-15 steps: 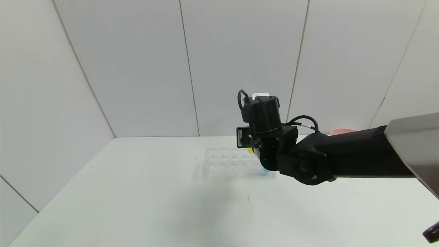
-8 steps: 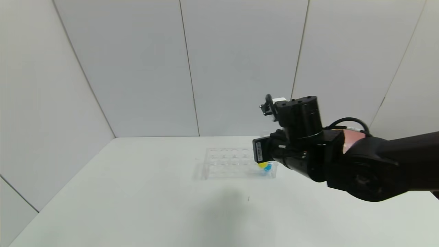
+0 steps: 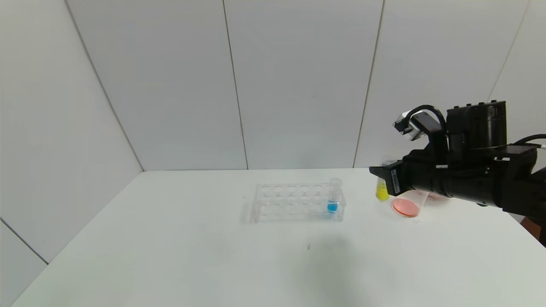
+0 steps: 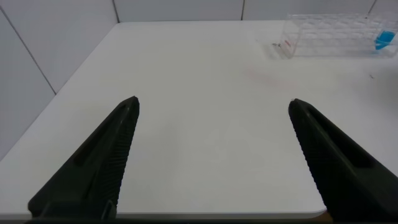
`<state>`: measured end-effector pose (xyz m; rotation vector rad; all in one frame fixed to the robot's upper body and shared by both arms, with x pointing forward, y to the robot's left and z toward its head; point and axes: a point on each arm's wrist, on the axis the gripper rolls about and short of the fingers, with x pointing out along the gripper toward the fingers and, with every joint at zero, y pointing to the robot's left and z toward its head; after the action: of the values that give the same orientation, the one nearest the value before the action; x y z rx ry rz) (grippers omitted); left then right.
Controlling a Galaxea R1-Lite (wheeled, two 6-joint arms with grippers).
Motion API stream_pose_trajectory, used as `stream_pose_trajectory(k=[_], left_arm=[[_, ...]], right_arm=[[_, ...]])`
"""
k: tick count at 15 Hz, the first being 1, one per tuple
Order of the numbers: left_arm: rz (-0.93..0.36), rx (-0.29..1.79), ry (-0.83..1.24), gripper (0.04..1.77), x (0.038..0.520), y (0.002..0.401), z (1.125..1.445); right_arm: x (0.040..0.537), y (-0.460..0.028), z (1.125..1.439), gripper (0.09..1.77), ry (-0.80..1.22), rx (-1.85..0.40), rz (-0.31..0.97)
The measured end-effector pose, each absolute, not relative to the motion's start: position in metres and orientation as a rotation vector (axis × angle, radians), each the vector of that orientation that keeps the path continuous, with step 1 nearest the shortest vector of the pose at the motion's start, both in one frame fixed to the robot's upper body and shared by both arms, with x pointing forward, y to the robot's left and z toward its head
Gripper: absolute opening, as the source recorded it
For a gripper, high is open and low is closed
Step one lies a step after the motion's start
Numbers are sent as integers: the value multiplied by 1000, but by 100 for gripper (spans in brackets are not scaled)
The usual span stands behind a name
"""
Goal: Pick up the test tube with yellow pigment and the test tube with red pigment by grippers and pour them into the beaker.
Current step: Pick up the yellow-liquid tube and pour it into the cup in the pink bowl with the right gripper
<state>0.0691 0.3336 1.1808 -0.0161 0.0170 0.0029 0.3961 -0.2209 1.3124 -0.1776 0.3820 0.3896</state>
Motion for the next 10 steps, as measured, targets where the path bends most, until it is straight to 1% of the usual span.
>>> stream_pose_trajectory(k=[4,8,10], left_arm=[[3,-17,17,172,69,334,1181],[3,-17,17,172,69,334,1181],[3,-17,17,172,69,334,1181]], right_arm=[[404,-261,1308,54,448,-238,411],[416,-286,1320,54,531,-268,373],[422,-301,1326,54,576,-288,379]])
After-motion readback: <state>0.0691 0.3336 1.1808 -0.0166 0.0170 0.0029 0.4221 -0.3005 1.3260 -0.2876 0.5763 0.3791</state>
